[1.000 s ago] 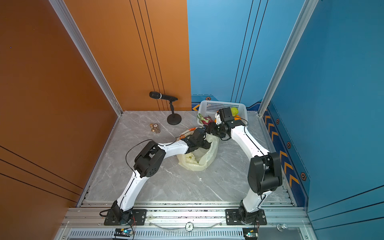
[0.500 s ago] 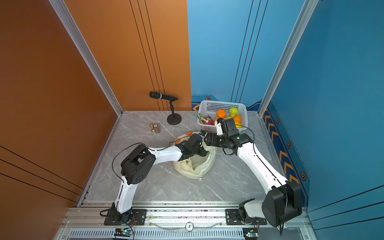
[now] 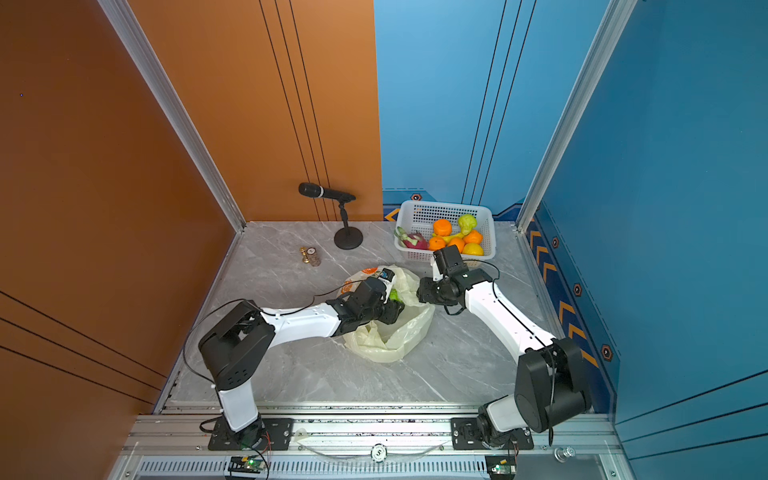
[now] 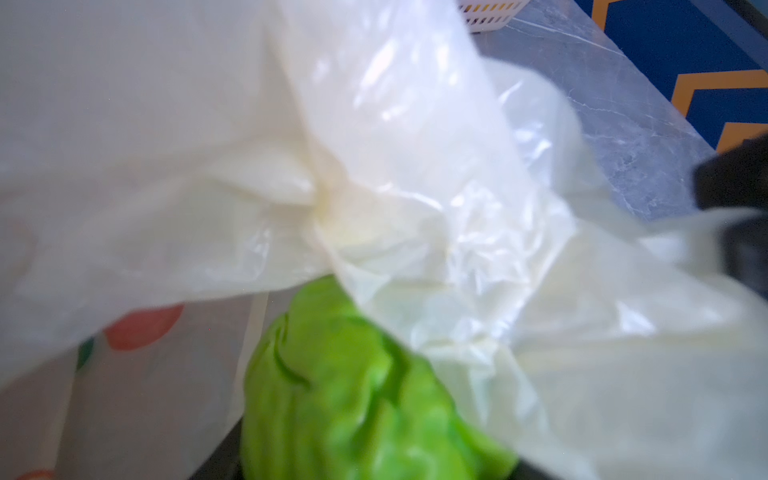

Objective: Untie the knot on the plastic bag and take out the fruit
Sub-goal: 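Grasp the green cabbage-shaped fruit with the left gripper and pass it to the right gripper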

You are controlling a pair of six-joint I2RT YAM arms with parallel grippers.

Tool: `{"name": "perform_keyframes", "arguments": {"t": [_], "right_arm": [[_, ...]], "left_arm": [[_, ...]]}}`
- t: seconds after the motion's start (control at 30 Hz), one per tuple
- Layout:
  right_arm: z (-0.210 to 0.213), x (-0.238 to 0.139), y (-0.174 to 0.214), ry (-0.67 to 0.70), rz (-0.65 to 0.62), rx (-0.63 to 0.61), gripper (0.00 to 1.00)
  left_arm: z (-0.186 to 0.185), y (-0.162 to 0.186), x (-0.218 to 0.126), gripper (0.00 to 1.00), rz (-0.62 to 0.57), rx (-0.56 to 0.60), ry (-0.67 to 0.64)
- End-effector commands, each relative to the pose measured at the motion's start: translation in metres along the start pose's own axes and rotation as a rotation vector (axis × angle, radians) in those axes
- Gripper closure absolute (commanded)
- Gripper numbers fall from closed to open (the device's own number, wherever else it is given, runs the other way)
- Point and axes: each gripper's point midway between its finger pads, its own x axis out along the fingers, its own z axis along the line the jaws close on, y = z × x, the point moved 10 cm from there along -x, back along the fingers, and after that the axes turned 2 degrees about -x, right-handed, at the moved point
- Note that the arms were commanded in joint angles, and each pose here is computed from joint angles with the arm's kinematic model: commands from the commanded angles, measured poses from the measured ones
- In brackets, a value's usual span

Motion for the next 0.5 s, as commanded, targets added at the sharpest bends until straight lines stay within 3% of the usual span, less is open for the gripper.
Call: {"name": "perform_keyframes", "arguments": {"t": [0.0,0.3,0.47], "right_arm": [[-0.004,0.005,-0.009,0.043,-0.024,0.037,0.44],[-0.011,0.020,-0.008,0.071,0.005,0.055,0.43],[-0.003,-0.007,-0.011,0.009,-0.052,0.043,0.32]], "left_arm": [[-0.007,0.008,-0.017,0.58,0.000,0.046,0.040],[-0.015,0.016,-0.057,0.58,-0.060,0.142,0.138],[-0.016,0.012,-0.078,0.58,-0.159,0.195,0.164]]}}
